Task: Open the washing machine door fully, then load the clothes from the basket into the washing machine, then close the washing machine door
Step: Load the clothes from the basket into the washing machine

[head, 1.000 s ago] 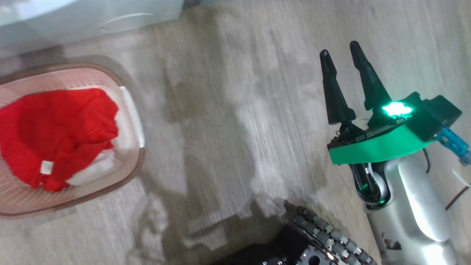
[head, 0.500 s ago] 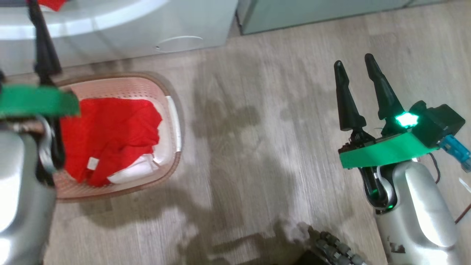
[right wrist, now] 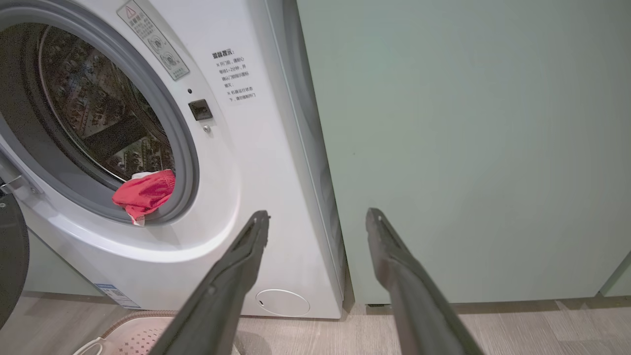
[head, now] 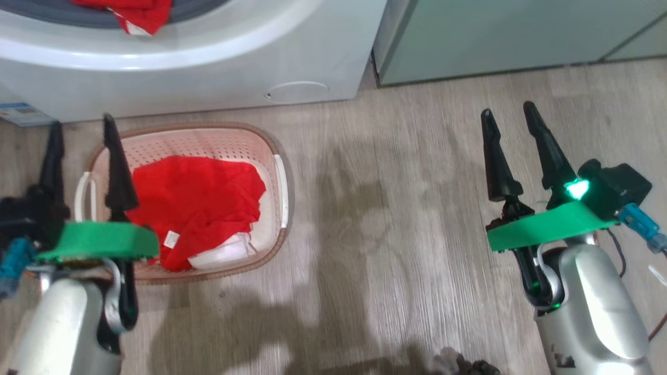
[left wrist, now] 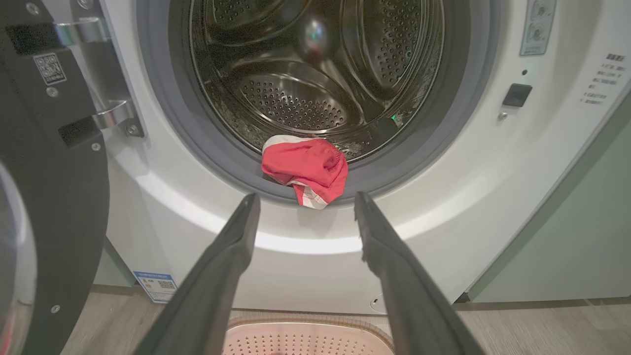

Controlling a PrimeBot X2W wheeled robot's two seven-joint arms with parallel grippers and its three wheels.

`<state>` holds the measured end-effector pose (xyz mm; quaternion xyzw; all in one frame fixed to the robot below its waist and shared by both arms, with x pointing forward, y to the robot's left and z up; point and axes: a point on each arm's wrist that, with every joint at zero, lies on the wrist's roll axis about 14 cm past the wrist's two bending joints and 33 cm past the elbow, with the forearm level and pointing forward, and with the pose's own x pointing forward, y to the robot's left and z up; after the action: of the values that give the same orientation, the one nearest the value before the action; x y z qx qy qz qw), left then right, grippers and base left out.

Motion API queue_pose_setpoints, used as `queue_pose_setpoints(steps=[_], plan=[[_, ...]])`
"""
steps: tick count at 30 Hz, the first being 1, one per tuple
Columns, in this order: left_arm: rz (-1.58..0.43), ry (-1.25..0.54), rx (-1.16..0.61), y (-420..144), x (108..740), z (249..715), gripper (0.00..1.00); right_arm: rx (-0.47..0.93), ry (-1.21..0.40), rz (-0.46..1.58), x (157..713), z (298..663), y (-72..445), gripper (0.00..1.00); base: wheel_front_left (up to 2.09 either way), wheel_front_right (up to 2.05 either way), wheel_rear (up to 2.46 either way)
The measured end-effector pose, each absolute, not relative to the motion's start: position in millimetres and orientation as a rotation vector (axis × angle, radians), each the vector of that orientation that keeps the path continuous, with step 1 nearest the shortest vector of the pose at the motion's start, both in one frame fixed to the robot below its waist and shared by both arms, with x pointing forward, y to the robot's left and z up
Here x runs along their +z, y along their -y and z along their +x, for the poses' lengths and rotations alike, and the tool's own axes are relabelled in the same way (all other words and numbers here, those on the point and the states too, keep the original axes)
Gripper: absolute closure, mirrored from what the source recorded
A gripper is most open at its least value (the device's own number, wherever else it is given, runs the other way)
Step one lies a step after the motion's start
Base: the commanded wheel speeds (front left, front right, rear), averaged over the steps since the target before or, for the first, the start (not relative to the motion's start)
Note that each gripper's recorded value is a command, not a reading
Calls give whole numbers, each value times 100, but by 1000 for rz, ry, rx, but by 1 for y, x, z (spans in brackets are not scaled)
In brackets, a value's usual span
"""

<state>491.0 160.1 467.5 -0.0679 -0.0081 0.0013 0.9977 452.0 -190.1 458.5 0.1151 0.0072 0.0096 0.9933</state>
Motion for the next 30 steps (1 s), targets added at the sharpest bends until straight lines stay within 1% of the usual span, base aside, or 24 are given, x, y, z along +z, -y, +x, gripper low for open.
queue_pose_setpoints(steps=[5, 10, 30], plan=[[-123, 4, -2, -162, 470, 474, 0, 31, 5, 236, 468, 450, 186, 0, 0, 0, 0], [-112, -16, -6, -163, 465, 466, 0, 39, 0, 233, 467, 448, 183, 0, 0, 0, 0], [-108, -48, -19, -160, 454, 463, 0, 48, -17, 228, 463, 448, 180, 0, 0, 0, 0]])
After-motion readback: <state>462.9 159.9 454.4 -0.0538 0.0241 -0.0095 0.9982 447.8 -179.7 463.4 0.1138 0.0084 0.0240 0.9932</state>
